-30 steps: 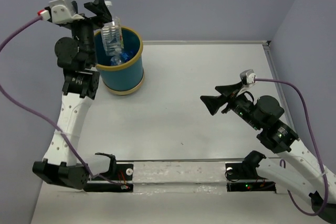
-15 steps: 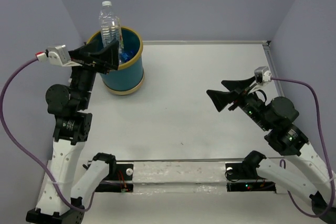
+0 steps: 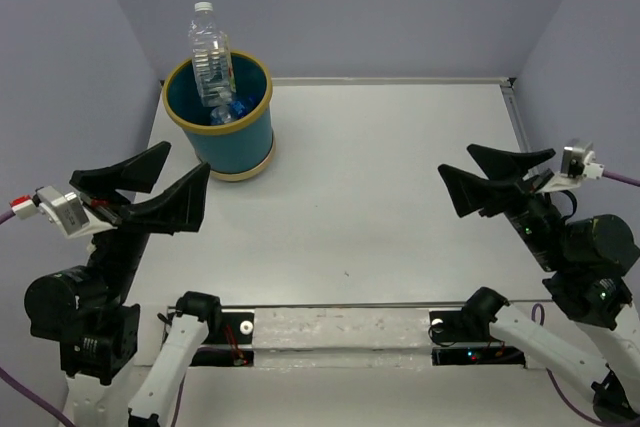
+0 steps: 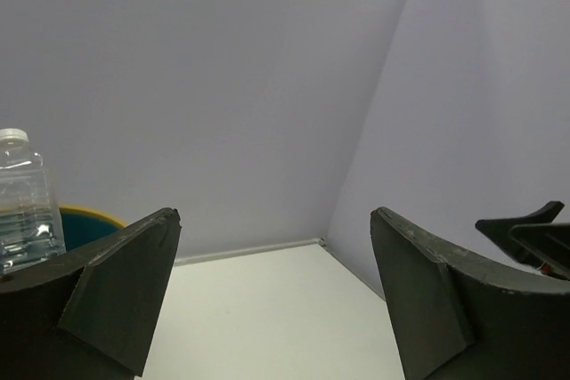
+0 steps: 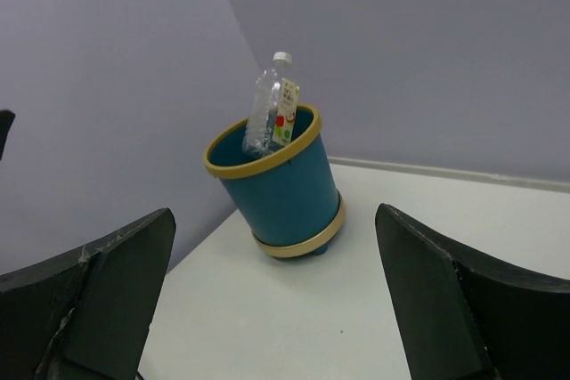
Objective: Put the plastic bottles in the bin
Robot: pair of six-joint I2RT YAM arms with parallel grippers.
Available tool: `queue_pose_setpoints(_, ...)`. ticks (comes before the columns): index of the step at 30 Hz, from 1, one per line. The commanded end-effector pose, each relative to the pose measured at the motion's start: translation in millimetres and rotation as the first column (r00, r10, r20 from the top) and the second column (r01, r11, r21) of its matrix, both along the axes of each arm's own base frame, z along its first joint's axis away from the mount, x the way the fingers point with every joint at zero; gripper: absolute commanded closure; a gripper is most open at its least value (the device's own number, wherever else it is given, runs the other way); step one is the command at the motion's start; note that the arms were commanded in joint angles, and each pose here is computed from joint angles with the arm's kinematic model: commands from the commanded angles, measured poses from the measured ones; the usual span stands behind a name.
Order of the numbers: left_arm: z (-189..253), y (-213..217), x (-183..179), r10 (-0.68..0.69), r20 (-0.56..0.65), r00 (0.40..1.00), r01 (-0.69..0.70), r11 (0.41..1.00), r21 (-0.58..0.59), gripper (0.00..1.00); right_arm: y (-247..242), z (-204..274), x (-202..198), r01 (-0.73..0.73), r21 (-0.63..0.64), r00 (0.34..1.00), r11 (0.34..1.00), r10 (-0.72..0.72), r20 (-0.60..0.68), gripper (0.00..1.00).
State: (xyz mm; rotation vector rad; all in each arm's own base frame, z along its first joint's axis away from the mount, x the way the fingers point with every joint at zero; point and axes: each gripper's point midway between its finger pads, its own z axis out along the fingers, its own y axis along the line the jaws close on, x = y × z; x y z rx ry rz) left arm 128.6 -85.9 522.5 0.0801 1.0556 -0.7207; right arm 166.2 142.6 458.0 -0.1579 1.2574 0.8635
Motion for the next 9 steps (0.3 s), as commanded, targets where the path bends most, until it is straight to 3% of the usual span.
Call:
queue_pose_setpoints(1, -7.9, -8.2, -6.3, -0.041, -0.032, 0.999, 0.043, 0.997, 0.059, 0.01, -40.4, 46.8, -25.8, 0.065, 0.125, 0.992, 0.990, -0.078, 0.101, 0.00)
queue_pose_setpoints(9, -31.9, 2.6, 1.2, 0.029, -0.063, 0.998, -0.026, 0.998, 0.049, 0.01, -27.1, 18.2, -8.1, 0.077, 0.091, 0.995, 0.993, -0.082, 0.053, 0.00)
